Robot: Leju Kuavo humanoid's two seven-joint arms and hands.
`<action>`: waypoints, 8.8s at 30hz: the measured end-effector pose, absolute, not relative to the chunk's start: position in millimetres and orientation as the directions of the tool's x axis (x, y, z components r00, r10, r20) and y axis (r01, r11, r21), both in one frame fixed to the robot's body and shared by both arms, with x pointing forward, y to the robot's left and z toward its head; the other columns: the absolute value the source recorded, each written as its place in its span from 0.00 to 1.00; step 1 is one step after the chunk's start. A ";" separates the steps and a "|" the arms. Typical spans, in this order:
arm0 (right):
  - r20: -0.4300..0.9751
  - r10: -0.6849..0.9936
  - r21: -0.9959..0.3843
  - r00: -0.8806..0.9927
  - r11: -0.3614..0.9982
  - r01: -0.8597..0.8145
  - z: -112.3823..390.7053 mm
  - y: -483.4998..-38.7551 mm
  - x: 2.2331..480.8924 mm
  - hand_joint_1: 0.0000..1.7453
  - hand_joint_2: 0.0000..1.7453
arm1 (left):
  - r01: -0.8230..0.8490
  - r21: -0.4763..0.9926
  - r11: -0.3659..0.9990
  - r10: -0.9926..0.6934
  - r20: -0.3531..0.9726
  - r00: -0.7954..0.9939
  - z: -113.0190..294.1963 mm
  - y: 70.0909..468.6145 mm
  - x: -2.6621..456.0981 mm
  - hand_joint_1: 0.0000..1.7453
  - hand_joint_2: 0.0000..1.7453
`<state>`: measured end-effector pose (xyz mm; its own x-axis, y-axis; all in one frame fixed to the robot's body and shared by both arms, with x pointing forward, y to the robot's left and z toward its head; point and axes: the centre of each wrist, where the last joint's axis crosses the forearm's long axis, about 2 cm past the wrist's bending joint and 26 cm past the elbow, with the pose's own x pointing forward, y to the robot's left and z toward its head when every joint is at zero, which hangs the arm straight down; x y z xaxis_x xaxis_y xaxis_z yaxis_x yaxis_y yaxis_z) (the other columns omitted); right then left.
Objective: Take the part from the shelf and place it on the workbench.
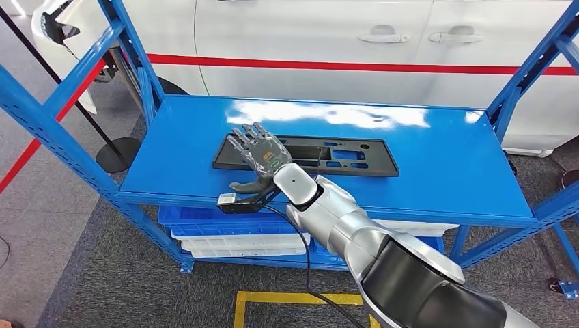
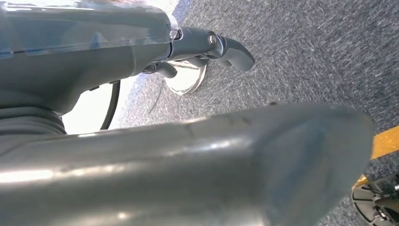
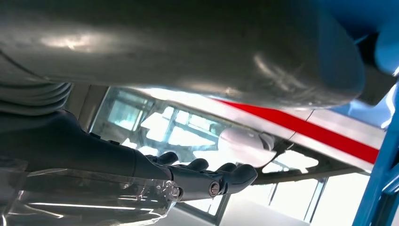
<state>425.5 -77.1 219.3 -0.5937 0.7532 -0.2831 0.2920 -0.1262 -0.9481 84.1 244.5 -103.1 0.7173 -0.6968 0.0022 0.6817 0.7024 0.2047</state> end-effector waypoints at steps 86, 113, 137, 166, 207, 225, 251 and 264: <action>-0.382 0.808 -0.923 -0.448 -0.305 0.237 161.2 -135.2 420.9 1.00 1.00 | 0.703 0.208 0.680 -0.723 0.029 0.690 -102.1 241.5 87.9 0.00 0.00; -0.336 0.814 -0.927 -0.474 -0.196 0.320 164.2 -133.6 419.5 1.00 1.00 | 0.670 0.287 0.685 -0.714 0.083 0.695 -102.1 242.8 87.0 0.00 1.00; -0.339 0.803 -0.919 -0.491 -0.171 0.354 163.5 -132.9 416.9 1.00 1.00 | 0.610 0.500 0.615 -0.763 0.182 0.620 -98.7 243.8 96.3 0.00 1.00; -0.326 0.800 -0.918 -0.504 -0.142 0.369 165.9 -132.8 417.4 1.00 1.00 | 0.619 0.472 0.628 -0.764 0.220 0.607 -98.6 243.9 98.3 0.00 1.00; -0.415 0.746 -0.765 -0.521 0.025 0.644 352.7 -210.0 447.4 1.00 1.00 | 0.591 0.442 0.675 -0.724 0.242 0.646 -102.7 248.1 80.2 0.00 1.00; -0.418 0.748 -0.781 -0.515 -0.006 0.624 280.3 -229.4 397.2 1.00 1.00 | 0.604 0.420 0.677 -0.726 0.248 0.642 -102.6 246.5 80.9 0.00 1.00; -0.352 0.763 -0.826 -0.543 0.019 0.563 239.9 -229.4 371.7 1.00 1.00 | 0.620 0.396 0.677 -0.730 0.252 0.636 -102.7 245.6 80.9 0.00 1.00; -0.235 0.775 -0.873 -0.586 0.096 0.478 201.8 -232.8 354.5 1.00 1.00 | 0.628 0.387 0.675 -0.732 0.247 0.634 -103.8 245.8 75.5 0.00 1.00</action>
<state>354.5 -232.8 201.8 -0.5860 0.7754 -0.2355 0.4783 0.0964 -0.8729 75.5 245.8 -103.8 0.6344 -0.7324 0.2473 0.6284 0.6749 0.3867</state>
